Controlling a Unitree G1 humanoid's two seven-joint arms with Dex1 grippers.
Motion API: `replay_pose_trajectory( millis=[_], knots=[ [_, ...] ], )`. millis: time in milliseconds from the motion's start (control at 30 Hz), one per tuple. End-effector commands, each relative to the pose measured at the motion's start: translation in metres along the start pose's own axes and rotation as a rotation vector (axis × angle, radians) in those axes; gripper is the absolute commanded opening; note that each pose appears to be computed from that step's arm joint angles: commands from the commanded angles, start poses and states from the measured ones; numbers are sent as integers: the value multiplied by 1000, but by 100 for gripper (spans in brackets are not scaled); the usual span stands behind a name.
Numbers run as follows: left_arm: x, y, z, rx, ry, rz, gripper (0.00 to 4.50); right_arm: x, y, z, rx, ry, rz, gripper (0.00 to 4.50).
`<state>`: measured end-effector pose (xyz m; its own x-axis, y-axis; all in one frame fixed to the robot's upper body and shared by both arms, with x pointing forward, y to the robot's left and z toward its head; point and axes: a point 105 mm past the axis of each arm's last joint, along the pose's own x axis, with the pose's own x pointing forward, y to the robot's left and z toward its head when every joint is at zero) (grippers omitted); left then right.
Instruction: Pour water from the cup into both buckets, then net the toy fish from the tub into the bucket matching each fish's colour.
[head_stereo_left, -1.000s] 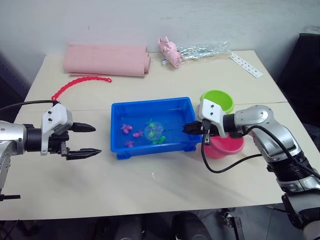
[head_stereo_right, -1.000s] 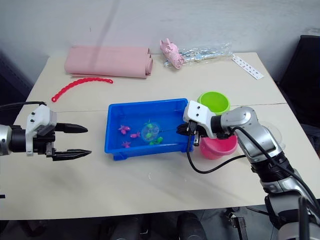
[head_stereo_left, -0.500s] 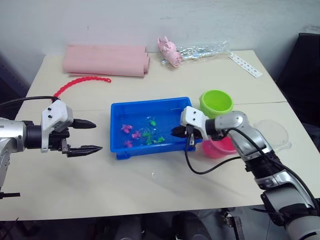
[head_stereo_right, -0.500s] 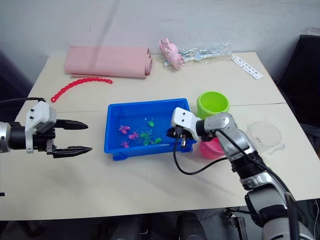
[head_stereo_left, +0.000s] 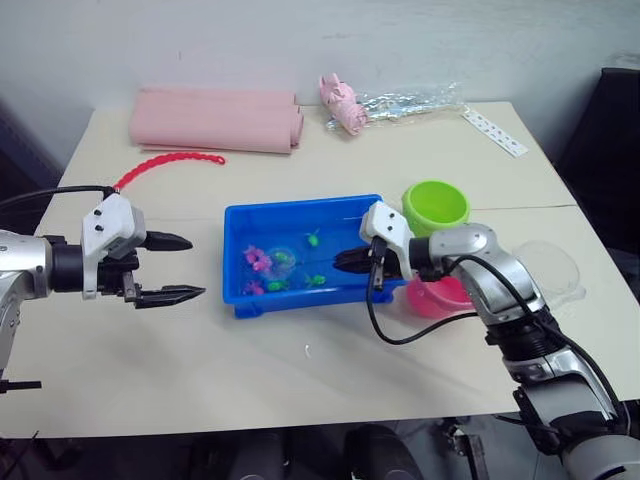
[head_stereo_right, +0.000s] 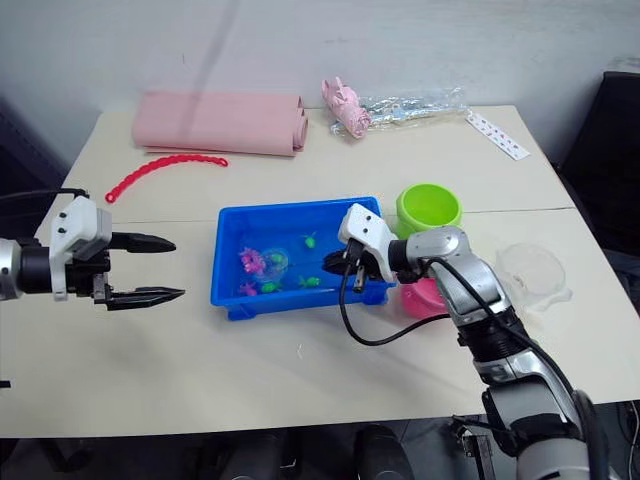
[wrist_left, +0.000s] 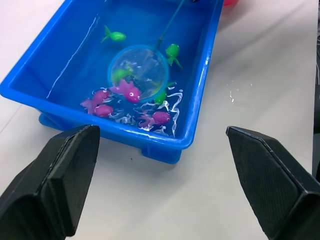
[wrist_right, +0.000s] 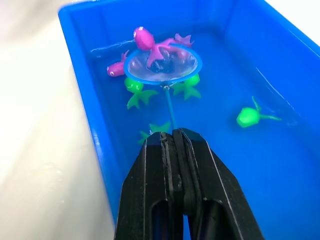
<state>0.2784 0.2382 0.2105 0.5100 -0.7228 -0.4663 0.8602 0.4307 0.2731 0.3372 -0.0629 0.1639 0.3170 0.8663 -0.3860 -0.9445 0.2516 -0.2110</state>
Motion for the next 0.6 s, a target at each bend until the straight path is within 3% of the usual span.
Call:
replay_pose_trajectory(
  millis=[33, 200, 600],
  knots=[
    [0, 3, 12, 42, -36, -2, 443, -15, -2, 11, 1, -49, -36, 0],
    [10, 0, 28, 24, -120, -53, 443, -39, -4, 23, 41, -101, -85, 0],
    [58, -10, 86, 78, -351, -316, 443, -149, 13, 34, 121, -123, -343, 0]
  ],
)
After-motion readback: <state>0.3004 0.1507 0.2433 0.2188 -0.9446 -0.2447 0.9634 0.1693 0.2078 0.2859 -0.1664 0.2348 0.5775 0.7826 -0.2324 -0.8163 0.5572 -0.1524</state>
